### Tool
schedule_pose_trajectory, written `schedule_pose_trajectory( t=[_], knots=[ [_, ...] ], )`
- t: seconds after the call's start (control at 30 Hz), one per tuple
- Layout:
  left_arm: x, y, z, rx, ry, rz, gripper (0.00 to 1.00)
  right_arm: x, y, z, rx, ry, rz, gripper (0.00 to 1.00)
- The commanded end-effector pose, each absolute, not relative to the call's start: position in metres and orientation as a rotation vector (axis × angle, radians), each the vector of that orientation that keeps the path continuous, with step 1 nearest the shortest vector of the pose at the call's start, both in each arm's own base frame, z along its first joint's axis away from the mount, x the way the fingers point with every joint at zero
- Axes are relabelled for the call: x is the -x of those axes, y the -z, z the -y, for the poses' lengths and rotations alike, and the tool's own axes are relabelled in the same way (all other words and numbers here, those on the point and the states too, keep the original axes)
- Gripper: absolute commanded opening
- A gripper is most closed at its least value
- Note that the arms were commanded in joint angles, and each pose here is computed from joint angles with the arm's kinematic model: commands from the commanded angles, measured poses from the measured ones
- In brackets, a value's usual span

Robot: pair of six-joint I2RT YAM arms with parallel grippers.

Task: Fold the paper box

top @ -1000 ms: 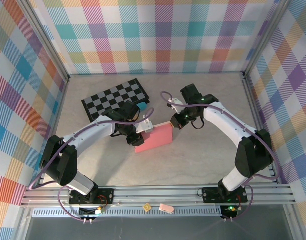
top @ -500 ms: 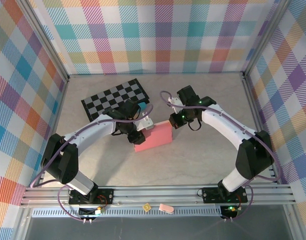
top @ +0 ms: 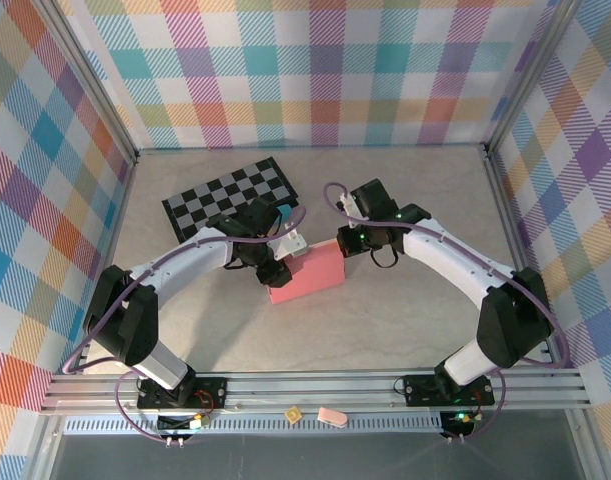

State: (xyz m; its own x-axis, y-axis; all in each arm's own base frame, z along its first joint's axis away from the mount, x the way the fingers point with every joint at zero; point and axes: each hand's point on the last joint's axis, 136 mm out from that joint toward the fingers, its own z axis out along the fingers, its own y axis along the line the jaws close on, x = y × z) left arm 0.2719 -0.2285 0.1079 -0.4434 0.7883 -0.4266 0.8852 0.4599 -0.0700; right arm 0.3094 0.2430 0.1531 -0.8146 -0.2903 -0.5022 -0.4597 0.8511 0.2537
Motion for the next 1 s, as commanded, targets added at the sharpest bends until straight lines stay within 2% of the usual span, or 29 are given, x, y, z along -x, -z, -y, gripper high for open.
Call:
schedule_pose_trajectory(
  t=[0.0, 0.1, 0.23, 0.3, 0.33, 0.43, 0.67, 0.8, 0.97],
  knots=[
    [-0.29, -0.124, 0.24, -1.351, 0.427, -2.33, 0.43, -0.291, -0.139, -0.243, 0.574, -0.51, -2.615, 0.0],
    [-0.294, -0.131, 0.241, -1.307, 0.419, -2.316, 0.45, -0.289, -0.134, -0.238, 0.574, -0.482, -2.602, 0.0],
    [-0.299, -0.147, 0.241, -1.22, 0.415, -2.285, 0.53, -0.289, -0.137, -0.235, 0.571, -0.468, -2.578, 0.0],
    [-0.3, -0.153, 0.24, -1.182, 0.416, -2.285, 0.7, -0.288, -0.137, -0.235, 0.572, -0.466, -2.575, 0.0],
    [-0.301, -0.156, 0.239, -1.16, 0.415, -2.284, 0.73, -0.288, -0.137, -0.235, 0.57, -0.463, -2.576, 0.0],
    [-0.3, -0.167, 0.237, -1.1, 0.422, -2.256, 0.74, -0.287, -0.138, -0.235, 0.564, -0.46, -2.572, 0.0],
    [-0.308, -0.213, 0.225, -0.823, 0.411, -2.186, 0.69, -0.288, -0.143, -0.237, 0.549, -0.451, -2.559, 0.0],
    [-0.309, -0.24, 0.196, -0.573, 0.336, -2.203, 0.57, -0.287, -0.143, -0.236, 0.54, -0.448, -2.562, 0.0],
    [-0.277, -0.219, 0.163, -0.418, 0.242, -2.503, 0.45, -0.285, -0.145, -0.234, 0.53, -0.446, -2.562, 0.0]
  ],
)
